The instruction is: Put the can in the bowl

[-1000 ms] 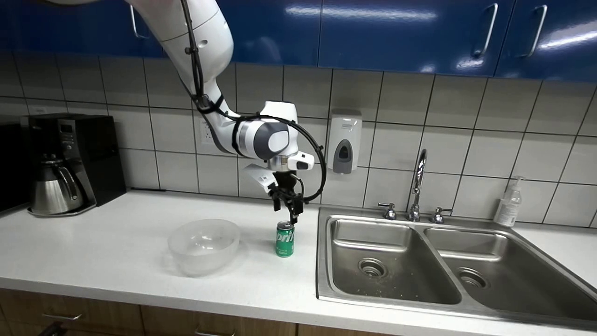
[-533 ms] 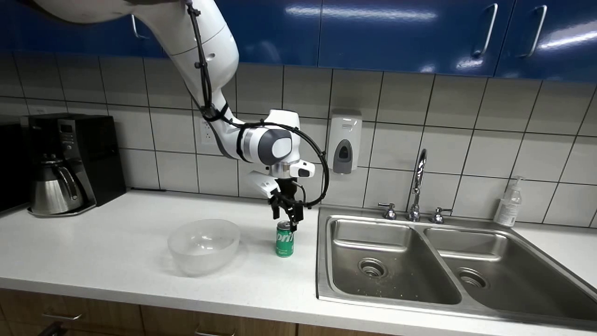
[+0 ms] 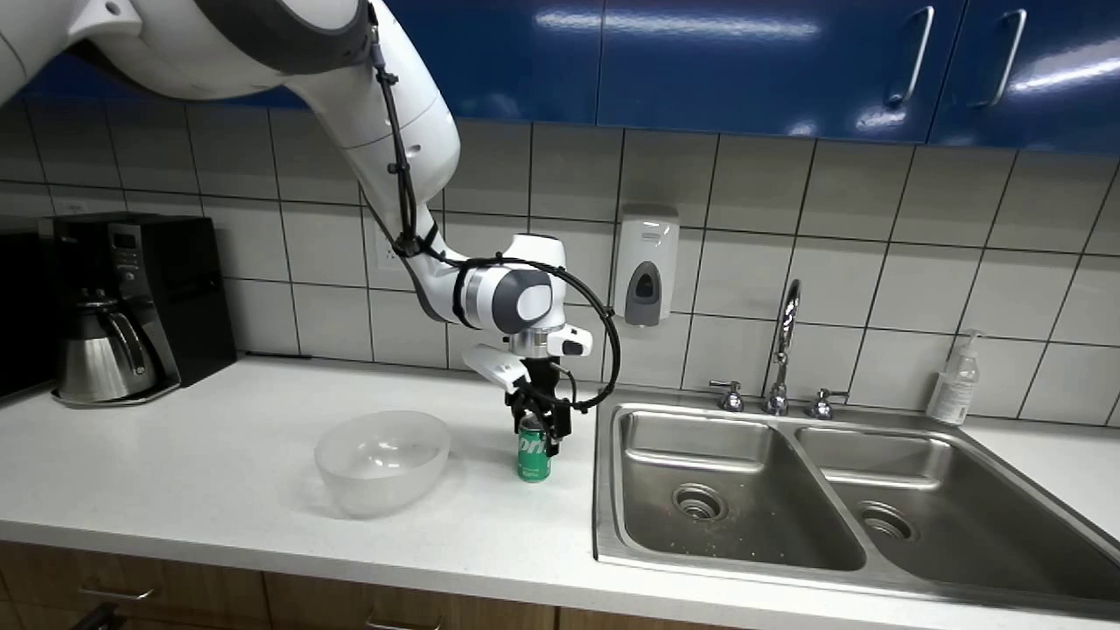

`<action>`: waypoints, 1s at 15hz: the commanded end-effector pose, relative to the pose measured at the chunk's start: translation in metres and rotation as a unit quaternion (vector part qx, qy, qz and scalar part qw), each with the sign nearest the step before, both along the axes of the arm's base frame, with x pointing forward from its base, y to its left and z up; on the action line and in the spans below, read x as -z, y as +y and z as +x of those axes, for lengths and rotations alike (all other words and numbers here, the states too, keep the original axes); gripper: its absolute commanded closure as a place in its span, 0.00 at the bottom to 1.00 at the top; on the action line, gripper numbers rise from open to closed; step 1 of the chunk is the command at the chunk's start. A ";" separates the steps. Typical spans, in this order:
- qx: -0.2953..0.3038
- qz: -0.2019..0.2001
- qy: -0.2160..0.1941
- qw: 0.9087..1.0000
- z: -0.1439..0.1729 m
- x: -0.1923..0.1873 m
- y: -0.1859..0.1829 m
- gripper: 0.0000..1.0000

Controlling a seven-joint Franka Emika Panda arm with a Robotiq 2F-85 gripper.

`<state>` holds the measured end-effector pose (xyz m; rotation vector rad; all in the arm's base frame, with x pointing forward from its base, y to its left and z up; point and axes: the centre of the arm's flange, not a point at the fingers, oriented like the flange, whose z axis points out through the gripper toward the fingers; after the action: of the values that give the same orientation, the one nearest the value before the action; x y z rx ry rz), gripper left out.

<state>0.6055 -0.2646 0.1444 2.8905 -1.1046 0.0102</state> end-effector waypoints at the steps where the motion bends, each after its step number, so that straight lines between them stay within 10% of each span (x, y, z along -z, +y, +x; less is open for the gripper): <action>1: -0.013 -0.004 0.005 1.000 0.018 0.006 -0.009 0.00; 8: -0.018 -0.001 0.001 1.000 0.025 0.009 -0.009 0.58; 15: -0.040 0.003 -0.006 0.999 0.024 -0.025 -0.005 0.59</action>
<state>0.6270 -0.2695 0.1402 2.9047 -1.0416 0.0474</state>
